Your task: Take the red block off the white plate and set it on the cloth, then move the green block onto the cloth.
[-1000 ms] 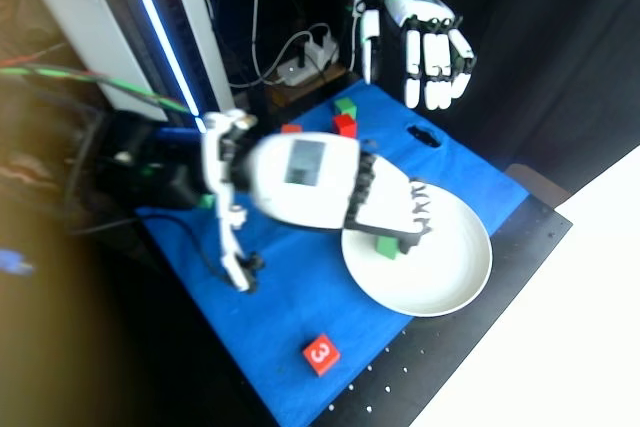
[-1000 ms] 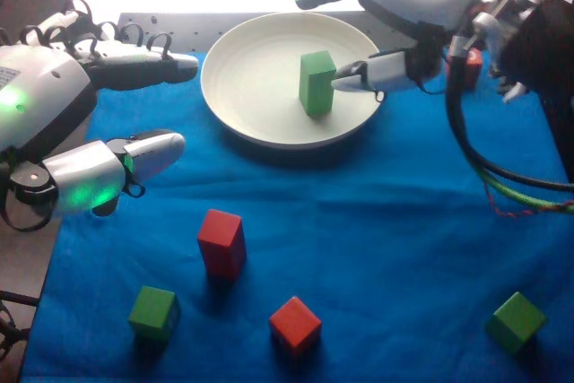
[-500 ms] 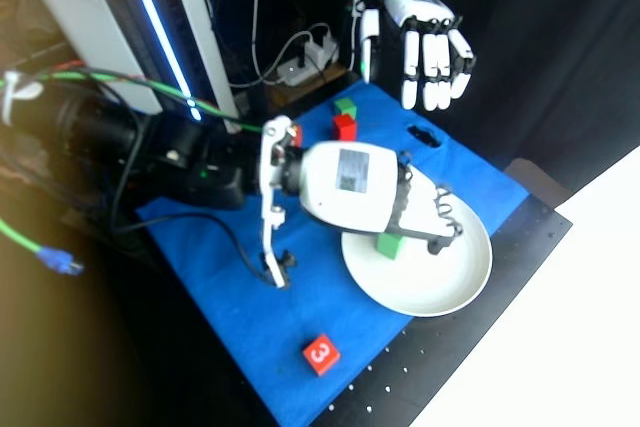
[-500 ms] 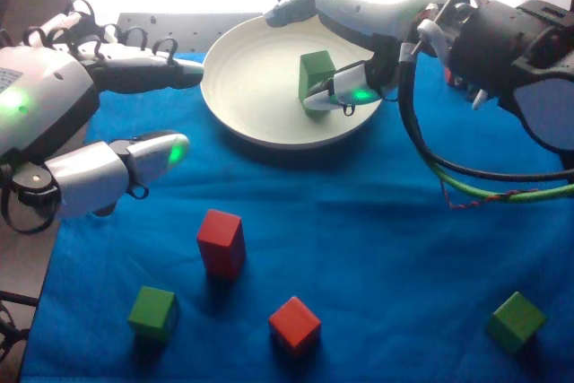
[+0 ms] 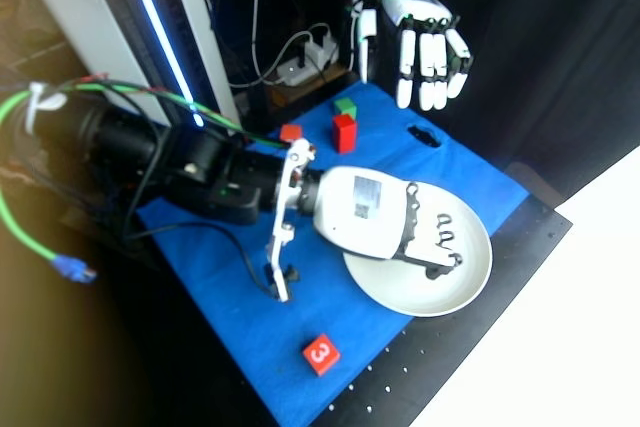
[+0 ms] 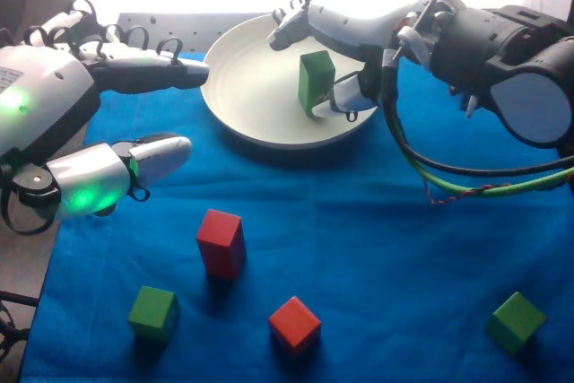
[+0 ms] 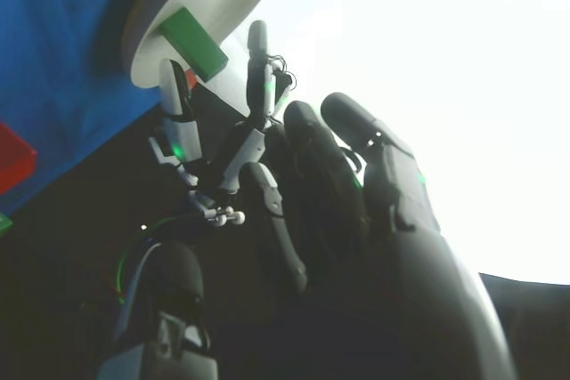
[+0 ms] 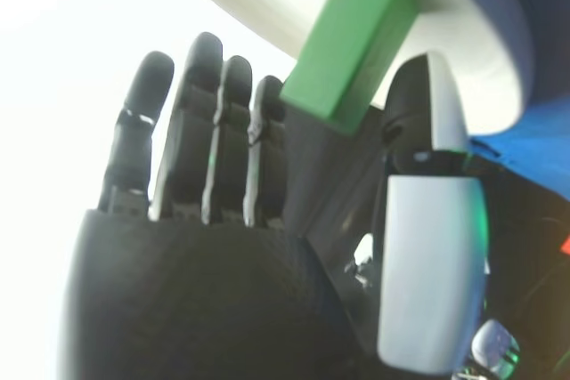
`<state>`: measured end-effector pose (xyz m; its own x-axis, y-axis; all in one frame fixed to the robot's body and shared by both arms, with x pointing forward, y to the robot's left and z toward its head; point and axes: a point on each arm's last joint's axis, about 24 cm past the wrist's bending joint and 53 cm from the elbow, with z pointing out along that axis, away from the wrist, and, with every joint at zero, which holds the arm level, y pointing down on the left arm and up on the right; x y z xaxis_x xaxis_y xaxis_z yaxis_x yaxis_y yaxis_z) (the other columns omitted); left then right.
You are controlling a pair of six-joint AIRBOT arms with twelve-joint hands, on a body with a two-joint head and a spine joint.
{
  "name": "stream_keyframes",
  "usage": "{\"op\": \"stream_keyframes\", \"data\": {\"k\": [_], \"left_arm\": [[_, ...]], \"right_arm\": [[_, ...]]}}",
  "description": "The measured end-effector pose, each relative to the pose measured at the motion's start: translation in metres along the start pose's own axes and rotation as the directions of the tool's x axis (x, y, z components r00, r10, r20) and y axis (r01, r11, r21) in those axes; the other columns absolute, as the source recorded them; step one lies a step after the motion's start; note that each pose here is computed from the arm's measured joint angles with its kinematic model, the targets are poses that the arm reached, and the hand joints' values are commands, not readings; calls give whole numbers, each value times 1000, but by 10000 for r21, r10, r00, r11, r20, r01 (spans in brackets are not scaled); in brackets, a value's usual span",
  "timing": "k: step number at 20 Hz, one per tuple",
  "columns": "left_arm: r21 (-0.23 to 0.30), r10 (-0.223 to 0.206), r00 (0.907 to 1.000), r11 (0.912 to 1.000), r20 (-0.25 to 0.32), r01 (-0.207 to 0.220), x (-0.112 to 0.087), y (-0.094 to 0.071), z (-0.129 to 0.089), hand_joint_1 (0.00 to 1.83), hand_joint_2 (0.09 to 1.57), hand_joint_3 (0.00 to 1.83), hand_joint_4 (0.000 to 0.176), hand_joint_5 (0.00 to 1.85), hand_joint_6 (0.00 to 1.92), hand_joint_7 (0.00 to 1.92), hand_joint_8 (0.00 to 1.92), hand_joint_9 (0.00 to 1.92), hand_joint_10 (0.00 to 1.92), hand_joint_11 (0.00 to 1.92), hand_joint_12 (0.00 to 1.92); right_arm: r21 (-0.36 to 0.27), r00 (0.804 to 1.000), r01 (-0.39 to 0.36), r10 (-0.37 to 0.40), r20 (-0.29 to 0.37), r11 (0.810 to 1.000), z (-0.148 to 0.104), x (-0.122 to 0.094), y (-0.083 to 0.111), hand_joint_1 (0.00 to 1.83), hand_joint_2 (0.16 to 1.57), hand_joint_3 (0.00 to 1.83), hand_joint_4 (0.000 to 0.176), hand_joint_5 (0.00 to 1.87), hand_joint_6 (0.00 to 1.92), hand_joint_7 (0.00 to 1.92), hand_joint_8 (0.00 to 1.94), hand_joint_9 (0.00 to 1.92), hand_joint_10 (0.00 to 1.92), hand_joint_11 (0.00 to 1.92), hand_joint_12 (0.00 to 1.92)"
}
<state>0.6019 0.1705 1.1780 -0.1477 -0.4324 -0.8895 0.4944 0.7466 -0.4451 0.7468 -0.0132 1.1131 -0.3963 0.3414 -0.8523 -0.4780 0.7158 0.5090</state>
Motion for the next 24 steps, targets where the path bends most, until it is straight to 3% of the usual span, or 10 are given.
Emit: {"op": "stream_keyframes", "data": {"k": [4, 5, 6, 7, 13, 14, 15, 19, 21, 24], "left_arm": [[20, -4, 10000, 10000, 10, 4, 0, -1, 0, 399, 1250, 0, 151, 599, 5, 535, 0, 526, 11, 0, 1126], [29, -3, 10000, 10000, 27, 3, 0, -1, 0, 388, 1256, 2, 145, 592, 1, 521, 0, 518, 7, 0, 1125], [33, -5, 10000, 10000, 50, 4, -1, -1, 0, 384, 1259, 3, 138, 595, 2, 518, 0, 515, 6, 0, 1124], [23, -12, 10000, 10000, 61, 11, -1, -1, 0, 386, 1267, 6, 129, 601, 5, 518, 0, 515, 6, 0, 1126], [-26, -48, 9999, 10000, 139, 49, -3, 0, 0, 414, 1275, 0, 133, 613, 5, 551, 8, 527, 7, 28, 1054], [-35, -55, 9999, 10000, 154, 56, -3, 1, 0, 421, 1276, 0, 119, 622, 5, 555, 6, 530, 6, 44, 1033], [-39, -56, 9999, 10000, 152, 57, -3, 1, 0, 399, 1281, 1, 122, 621, 3, 548, 2, 527, 4, 46, 1028], [-92, -69, 9999, 9999, 122, 70, -2, 2, -1, 415, 1290, 0, 98, 641, 4, 556, 2, 543, 5, 68, 1022], [-112, -76, 9999, 9999, 130, 77, -3, 3, -1, 449, 1286, 0, 95, 656, 4, 564, 2, 541, 2, 29, 1096], [-153, -102, 9999, 9998, 139, 104, -3, 4, -1, 415, 1281, 0, 115, 634, 0, 546, 0, 535, 0, 0, 1161]], "right_arm": [[24, 10000, -7, 7, 2, 10000, 1, 0, -1, 1296, 1018, 1, 0, 839, 8, 862, 214, 657, 806, 208, 1663], [27, 10000, -19, 19, -2, 10000, 2, 1, -1, 1205, 1124, 0, 0, 975, 730, 962, 100, 743, 600, 235, 1532], [28, 10000, -27, 27, -29, 10000, 2, 2, 0, 1231, 1129, 0, 0, 1017, 956, 895, 855, 754, 568, 232, 1565], [33, 10000, -54, 54, -35, 10000, 2, 2, 0, 1228, 1162, 1, 0, 984, 1096, 784, 1107, 677, 527, 98, 1573], [-11, 9999, -61, 61, -80, 10000, 1, 3, 2, 1216, 1157, 0, 0, 916, 1192, 888, 1044, 840, 450, 298, 1374], [-1, 10000, -53, 53, -77, 10000, 1, 3, 1, 1332, 1150, 9, 0, 900, 1194, 920, 977, 772, 1164, 400, 1355], [24, 10000, -37, 38, -55, 10000, 0, 1, 0, 1358, 1149, 0, 0, 888, 1181, 929, 971, 799, 1288, 507, 1349], [76, 9999, 4, -5, 169, 10000, -8, -16, -4, 1371, 1126, 0, 0, 950, 1007, 980, 961, 818, 1312, 543, 1440], [-25, 9995, -16, 17, 308, 10000, -16, -23, -2, 1238, 1123, 1, 0, 990, 873, 954, 1152, 796, 956, 458, 1615], [-309, 9970, -17, 41, 772, 9995, -35, -41, 6, 1363, 1143, 2, 0, 949, 967, 919, 1097, 772, 1403, 523, 1662]]}}
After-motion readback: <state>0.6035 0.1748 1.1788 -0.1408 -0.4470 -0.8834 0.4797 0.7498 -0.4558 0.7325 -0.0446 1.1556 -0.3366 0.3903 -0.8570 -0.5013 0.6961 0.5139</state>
